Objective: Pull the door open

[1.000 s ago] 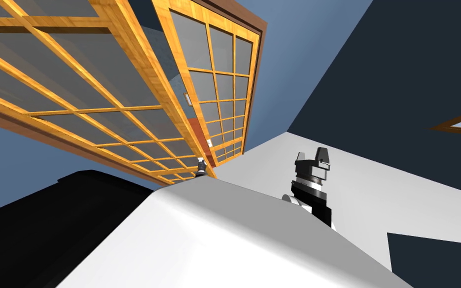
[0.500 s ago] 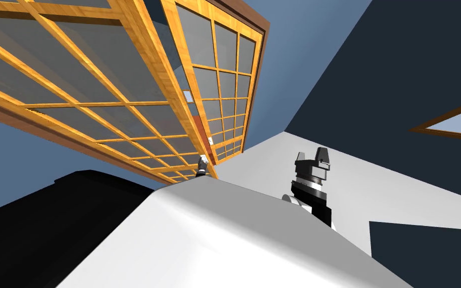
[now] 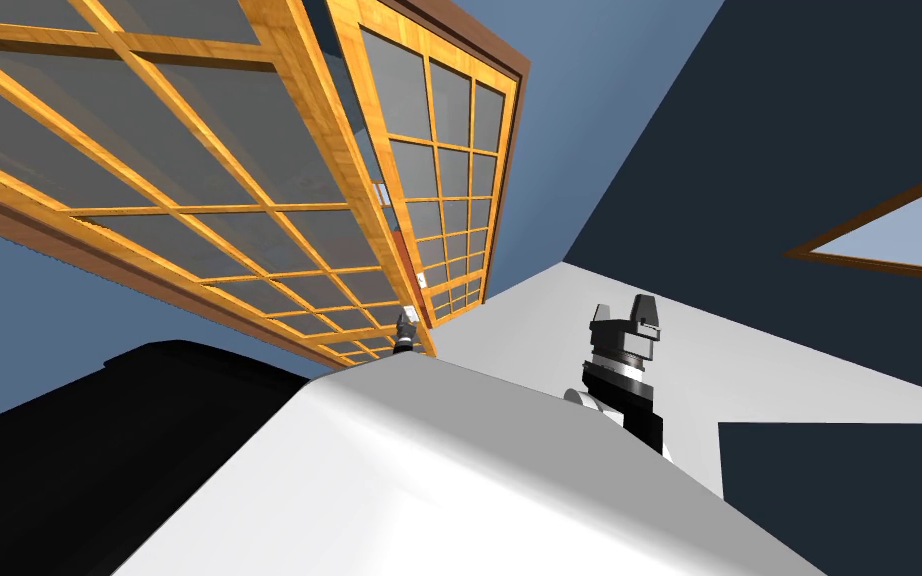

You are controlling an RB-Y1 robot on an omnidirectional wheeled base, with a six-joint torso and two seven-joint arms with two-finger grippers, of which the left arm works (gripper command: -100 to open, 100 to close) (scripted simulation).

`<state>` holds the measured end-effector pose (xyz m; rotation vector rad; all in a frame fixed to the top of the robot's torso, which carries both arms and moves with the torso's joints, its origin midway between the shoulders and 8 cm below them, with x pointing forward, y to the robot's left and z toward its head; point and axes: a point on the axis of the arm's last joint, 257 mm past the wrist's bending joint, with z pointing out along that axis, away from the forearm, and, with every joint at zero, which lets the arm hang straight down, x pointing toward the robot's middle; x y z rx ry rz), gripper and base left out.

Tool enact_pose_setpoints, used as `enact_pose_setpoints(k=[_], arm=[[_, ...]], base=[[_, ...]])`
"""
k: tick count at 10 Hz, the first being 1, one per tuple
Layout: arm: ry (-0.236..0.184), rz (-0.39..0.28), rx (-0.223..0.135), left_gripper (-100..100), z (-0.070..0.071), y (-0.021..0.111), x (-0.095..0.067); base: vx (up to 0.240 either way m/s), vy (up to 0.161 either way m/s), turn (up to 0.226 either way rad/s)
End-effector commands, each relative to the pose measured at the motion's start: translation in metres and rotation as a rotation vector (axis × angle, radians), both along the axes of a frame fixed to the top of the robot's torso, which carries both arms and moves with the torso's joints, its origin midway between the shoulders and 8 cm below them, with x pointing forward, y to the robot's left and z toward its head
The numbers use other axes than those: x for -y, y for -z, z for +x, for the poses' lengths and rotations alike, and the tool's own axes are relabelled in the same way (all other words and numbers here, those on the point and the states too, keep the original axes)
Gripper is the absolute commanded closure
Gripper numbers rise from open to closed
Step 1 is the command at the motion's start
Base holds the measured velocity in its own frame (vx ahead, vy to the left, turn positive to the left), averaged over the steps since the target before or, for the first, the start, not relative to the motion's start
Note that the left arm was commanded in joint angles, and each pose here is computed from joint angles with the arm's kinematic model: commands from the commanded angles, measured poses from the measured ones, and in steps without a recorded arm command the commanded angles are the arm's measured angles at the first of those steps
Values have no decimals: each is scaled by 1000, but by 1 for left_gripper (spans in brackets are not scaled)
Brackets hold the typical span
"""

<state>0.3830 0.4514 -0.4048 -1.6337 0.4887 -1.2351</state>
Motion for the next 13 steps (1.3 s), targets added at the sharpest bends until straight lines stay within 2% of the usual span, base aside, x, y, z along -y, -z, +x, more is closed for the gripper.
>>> enact_pose_setpoints(k=[1, 2, 3, 7, 8, 9, 11, 12, 13], arm=[[-5, -56, 31, -100, 2, -1, 1], [-9, -91, 51, -100, 4, -1, 2], [-9, -101, 56, -100, 4, -1, 2], [-22, -240, 134, -100, 10, -3, 6], [-22, -244, 136, -100, 10, -3, 6], [-26, -292, 164, -100, 12, -3, 7], [-30, -341, 191, -100, 14, -4, 9], [-35, -385, 216, -100, 16, -4, 10], [-34, -390, 219, -100, 16, -4, 10]], base=[[-47, 5, -52], [-67, 14, -89], [-53, 13, -30], [-62, 21, -56], [-47, 20, -30], [-46, 18, -51], [-66, 14, -61], [-54, 16, -59], [-43, 12, -33]])
